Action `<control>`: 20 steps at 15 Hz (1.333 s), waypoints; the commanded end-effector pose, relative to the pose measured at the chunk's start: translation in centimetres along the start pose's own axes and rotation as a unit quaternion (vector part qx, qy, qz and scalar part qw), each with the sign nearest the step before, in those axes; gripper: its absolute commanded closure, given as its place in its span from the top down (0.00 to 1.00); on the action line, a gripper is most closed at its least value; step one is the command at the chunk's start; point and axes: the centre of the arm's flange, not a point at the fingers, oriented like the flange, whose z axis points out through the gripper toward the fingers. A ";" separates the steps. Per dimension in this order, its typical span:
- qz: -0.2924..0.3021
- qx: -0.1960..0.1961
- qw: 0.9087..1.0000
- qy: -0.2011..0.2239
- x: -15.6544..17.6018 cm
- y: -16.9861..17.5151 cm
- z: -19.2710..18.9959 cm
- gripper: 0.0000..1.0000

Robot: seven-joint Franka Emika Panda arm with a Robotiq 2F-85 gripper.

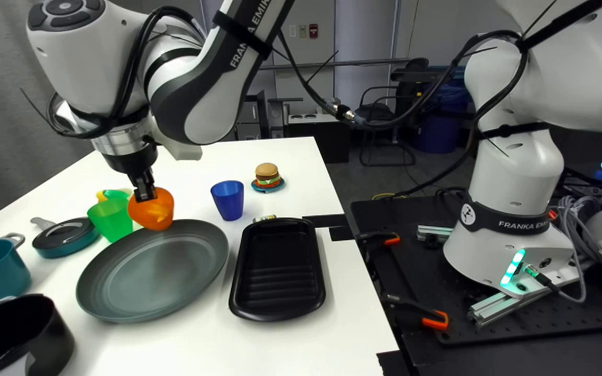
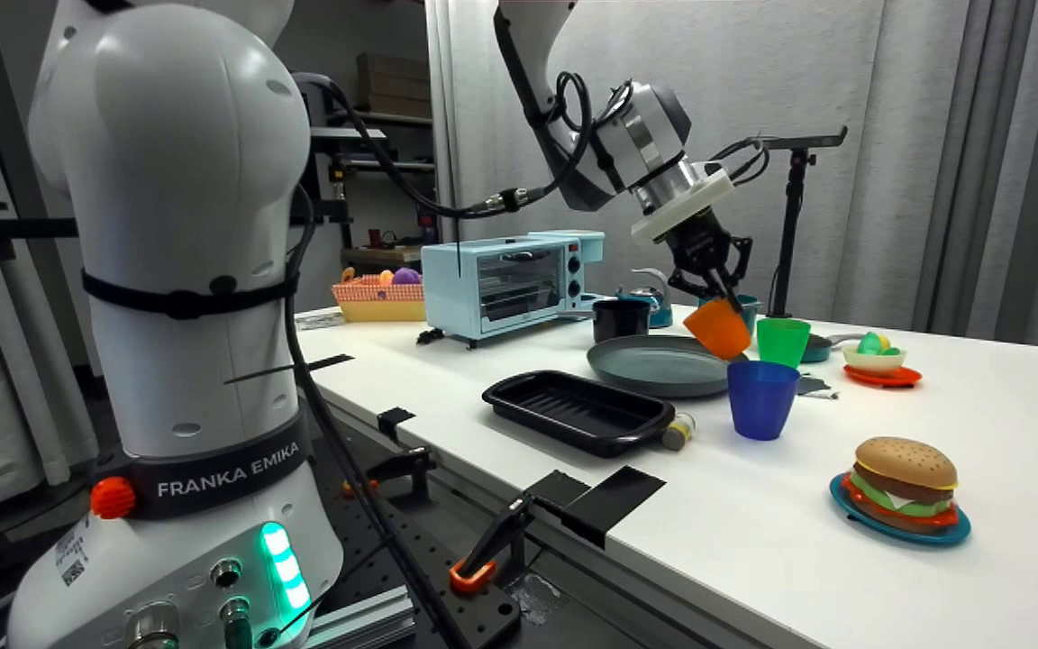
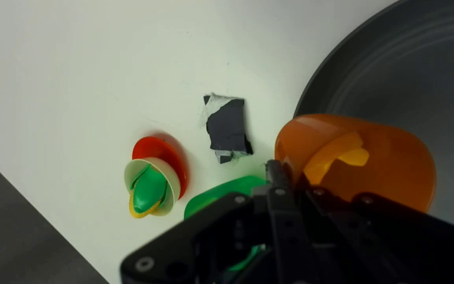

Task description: Pour the contents from the orange cup onto the gray plate

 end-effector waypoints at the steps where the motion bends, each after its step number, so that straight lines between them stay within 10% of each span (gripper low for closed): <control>1: -0.021 -0.063 0.997 0.037 -0.6 -1.4 -1.4 0.00; 20: -0.061 -0.298 0.942 0.143 -0.1 -2.1 -3.6 0.00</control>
